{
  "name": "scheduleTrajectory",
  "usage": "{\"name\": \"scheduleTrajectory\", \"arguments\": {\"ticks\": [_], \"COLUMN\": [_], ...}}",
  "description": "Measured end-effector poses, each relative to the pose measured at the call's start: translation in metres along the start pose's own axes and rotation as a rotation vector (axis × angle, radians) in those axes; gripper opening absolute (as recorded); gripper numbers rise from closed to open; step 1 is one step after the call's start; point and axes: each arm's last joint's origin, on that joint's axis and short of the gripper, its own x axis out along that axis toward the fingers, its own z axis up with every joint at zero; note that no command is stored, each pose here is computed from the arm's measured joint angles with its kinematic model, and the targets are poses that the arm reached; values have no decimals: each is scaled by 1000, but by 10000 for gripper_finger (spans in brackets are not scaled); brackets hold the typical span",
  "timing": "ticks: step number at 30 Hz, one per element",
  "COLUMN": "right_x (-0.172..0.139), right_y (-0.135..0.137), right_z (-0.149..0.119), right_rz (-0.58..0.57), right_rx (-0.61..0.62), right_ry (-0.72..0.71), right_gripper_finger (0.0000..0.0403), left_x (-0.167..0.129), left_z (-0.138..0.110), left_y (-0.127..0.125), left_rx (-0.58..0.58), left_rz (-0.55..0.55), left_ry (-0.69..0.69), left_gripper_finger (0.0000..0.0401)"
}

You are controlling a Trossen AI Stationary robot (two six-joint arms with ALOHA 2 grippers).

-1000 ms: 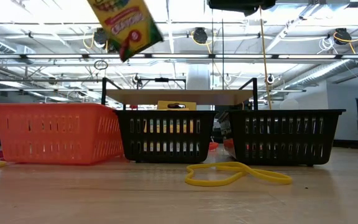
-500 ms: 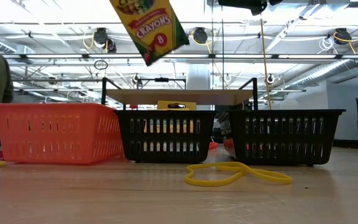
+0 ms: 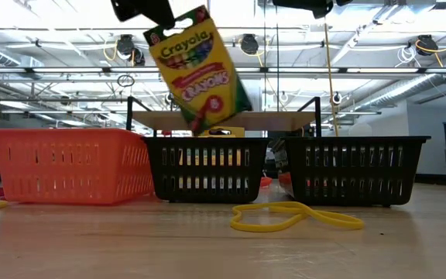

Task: Pick & Place Office Desk Supplies
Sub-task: Put the crayon box into the left black bin

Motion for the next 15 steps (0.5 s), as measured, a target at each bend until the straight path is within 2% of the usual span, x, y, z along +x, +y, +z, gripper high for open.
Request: {"name": "scheduleTrajectory", "arguments": {"ticks": [7,15], "right_x": [0,0], "right_y": [0,0], "right_z": [0,0], "right_rz": [0,0], "right_rx": [0,0], "right_ry": [0,0], "right_gripper_finger": [59,59], "left_x": [11,12], "left_z": [-4,-4], "left_y": [3,6], "left_rx": [-20,-28], "left_rz": [-75,-93], "left_ry": [27,44], "left_gripper_finger": [0,0]}}
